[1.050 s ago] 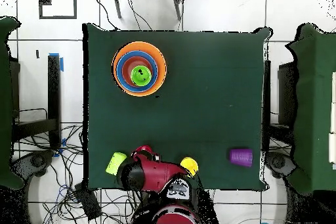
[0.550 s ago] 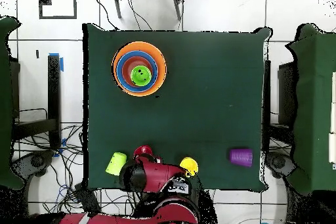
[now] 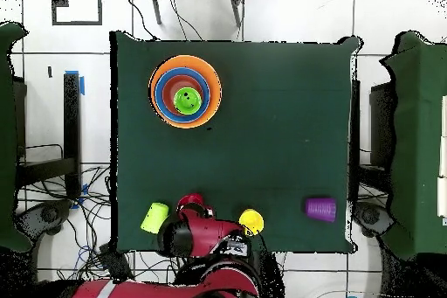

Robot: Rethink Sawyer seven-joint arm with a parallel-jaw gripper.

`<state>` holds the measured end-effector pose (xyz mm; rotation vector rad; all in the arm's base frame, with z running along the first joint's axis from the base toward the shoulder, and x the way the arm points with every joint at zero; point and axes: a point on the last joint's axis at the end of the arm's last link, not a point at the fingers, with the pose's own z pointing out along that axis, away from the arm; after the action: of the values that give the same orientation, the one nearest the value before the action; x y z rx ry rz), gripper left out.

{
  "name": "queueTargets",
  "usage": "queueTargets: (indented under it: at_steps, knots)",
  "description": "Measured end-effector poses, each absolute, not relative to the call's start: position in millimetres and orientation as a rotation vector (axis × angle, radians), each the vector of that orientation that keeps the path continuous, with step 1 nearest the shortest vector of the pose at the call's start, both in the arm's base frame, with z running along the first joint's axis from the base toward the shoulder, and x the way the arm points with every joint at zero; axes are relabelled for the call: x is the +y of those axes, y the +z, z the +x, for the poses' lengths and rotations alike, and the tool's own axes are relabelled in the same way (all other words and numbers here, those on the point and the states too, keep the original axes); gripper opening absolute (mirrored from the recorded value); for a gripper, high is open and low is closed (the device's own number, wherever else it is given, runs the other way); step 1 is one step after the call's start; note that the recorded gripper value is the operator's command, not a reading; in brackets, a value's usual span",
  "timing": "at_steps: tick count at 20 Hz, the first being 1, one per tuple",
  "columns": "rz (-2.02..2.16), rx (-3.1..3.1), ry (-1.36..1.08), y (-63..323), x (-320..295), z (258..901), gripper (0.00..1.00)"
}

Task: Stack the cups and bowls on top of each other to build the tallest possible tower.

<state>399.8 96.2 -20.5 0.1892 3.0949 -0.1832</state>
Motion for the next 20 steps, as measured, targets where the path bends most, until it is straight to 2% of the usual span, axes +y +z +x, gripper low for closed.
queueTargets:
  at_steps: [8, 16, 20]
  knots:
    - [0.197, 3.082, -0.154, -9, 100, 411, 0.0]
    - [0.443, 3.217, 0.141, 58, 74, 483, 0.0]
    - [0.48, 3.262, 0.217, 78, 61, 509, 0.0]
